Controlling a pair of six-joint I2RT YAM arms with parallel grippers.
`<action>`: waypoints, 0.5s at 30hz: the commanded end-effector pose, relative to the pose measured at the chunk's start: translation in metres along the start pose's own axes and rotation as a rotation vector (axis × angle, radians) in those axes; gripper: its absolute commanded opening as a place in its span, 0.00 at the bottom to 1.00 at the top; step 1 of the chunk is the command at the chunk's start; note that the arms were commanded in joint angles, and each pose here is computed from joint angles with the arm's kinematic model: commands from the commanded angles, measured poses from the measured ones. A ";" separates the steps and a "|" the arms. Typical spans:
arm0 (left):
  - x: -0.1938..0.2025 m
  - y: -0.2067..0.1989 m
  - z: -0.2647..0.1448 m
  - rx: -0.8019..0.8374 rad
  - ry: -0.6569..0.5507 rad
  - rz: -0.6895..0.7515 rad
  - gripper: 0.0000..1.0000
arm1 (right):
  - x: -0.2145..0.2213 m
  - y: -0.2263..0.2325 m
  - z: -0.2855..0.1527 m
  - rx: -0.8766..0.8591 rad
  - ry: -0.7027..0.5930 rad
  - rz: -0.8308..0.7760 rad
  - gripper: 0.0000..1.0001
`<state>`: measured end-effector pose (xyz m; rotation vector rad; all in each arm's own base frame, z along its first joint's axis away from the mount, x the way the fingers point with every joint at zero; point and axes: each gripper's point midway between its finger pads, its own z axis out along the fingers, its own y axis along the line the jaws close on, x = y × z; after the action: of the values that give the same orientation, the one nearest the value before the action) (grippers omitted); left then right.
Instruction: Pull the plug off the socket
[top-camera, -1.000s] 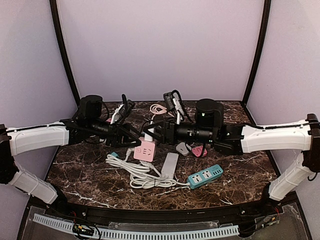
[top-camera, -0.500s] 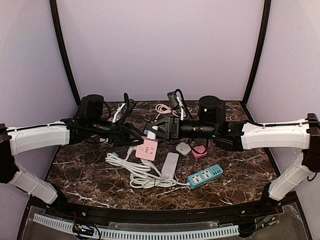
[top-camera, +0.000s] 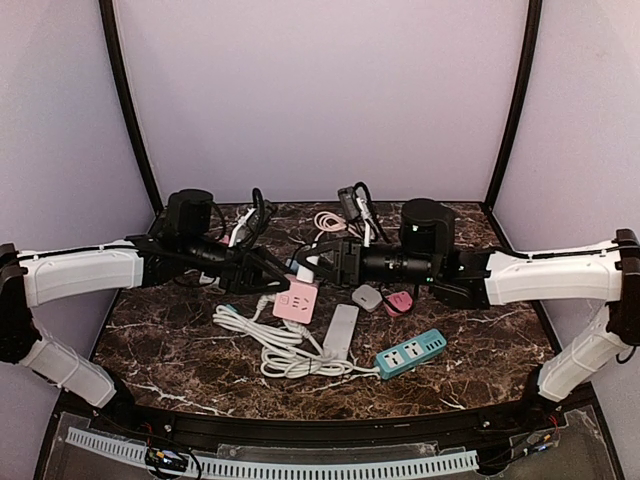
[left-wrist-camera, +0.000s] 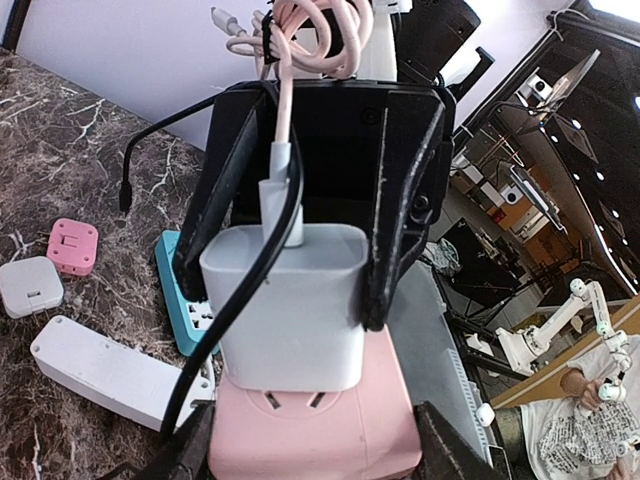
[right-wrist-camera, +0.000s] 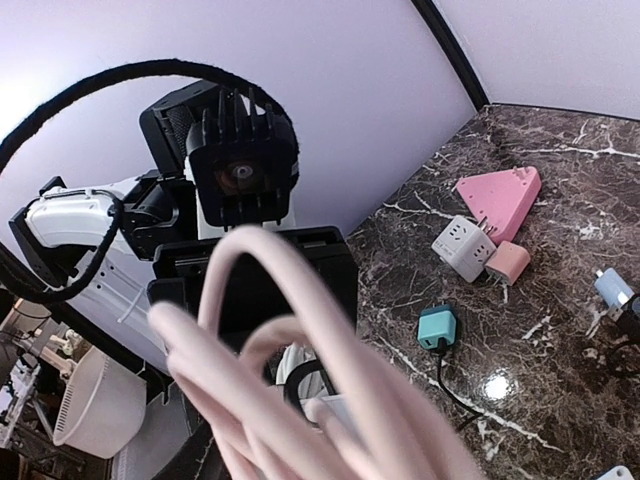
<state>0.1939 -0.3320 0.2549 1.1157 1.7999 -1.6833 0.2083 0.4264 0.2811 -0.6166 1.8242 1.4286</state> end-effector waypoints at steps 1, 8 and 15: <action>-0.009 -0.001 -0.007 -0.023 -0.003 -0.013 0.01 | -0.039 0.024 -0.017 0.049 -0.143 -0.177 0.00; -0.009 0.002 -0.006 -0.035 0.002 -0.020 0.01 | -0.036 0.035 -0.017 0.097 -0.138 -0.296 0.00; -0.008 0.003 -0.006 -0.038 0.003 -0.019 0.01 | -0.039 0.029 -0.019 0.165 -0.144 -0.297 0.00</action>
<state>0.1905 -0.3336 0.2622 1.2088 1.6986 -1.6429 0.1942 0.4260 0.2937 -0.6975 1.7470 1.2040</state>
